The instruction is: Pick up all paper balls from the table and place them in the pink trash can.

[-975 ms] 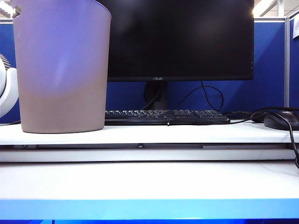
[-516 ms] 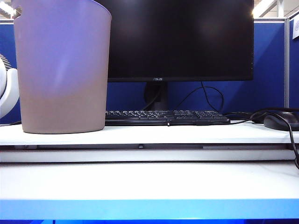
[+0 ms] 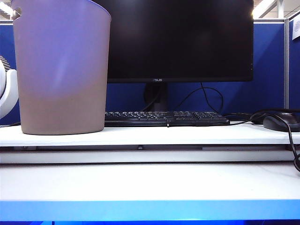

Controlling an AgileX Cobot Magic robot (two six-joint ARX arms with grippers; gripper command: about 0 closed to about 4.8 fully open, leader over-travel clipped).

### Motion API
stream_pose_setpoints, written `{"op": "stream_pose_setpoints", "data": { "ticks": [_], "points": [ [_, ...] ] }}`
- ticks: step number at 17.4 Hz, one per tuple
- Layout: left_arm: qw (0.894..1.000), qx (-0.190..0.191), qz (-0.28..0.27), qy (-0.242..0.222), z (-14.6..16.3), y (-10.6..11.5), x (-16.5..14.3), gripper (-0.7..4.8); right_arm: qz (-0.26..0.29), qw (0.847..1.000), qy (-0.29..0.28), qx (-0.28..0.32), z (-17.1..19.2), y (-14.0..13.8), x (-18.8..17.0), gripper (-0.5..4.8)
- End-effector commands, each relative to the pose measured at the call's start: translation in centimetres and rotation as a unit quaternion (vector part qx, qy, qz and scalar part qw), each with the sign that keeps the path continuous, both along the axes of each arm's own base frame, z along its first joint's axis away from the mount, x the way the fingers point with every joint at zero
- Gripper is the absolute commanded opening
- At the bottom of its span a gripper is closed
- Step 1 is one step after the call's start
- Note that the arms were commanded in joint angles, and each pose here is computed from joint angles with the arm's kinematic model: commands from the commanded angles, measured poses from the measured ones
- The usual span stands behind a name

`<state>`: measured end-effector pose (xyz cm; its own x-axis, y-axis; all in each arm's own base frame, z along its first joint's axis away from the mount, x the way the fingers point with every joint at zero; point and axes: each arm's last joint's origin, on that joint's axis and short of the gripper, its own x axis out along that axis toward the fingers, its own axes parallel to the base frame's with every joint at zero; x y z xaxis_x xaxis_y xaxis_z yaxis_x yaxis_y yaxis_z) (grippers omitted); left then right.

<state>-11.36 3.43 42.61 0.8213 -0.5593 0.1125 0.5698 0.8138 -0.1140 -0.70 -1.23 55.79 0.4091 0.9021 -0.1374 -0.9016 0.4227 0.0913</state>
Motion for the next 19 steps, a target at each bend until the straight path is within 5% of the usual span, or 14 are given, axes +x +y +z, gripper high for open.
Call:
{"op": "stream_pose_setpoints", "data": {
  "ticks": [1, 6, 9, 14, 19],
  "points": [
    [0.999, -0.036, -0.010, 0.015, -2.8, -0.6, 1.4, -0.06, -0.047, 0.998, 0.030, -0.004, -2.6, -1.7, -0.6, -0.08],
    [0.998, -0.030, -0.037, 0.051, -8.1, -2.3, 5.8, -0.06, -0.093, 0.994, 0.055, -0.022, -7.9, -2.8, -1.0, -0.08],
    [0.993, -0.038, -0.101, 0.050, -10.0, -4.1, 9.5, -0.06, -0.091, 0.995, 0.049, -0.008, -10.6, -1.7, -0.5, -0.08],
    [0.987, -0.068, -0.128, 0.065, -14.8, -6.1, 14.8, -0.06, -0.110, 0.993, 0.022, 0.046, -16.6, 2.8, 2.0, -0.08],
    [0.983, -0.103, -0.122, 0.095, -20.4, -7.3, 18.2, -0.06, -0.161, 0.986, 0.013, 0.038, -24.2, 8.1, 5.1, -0.07]
  ]
}}
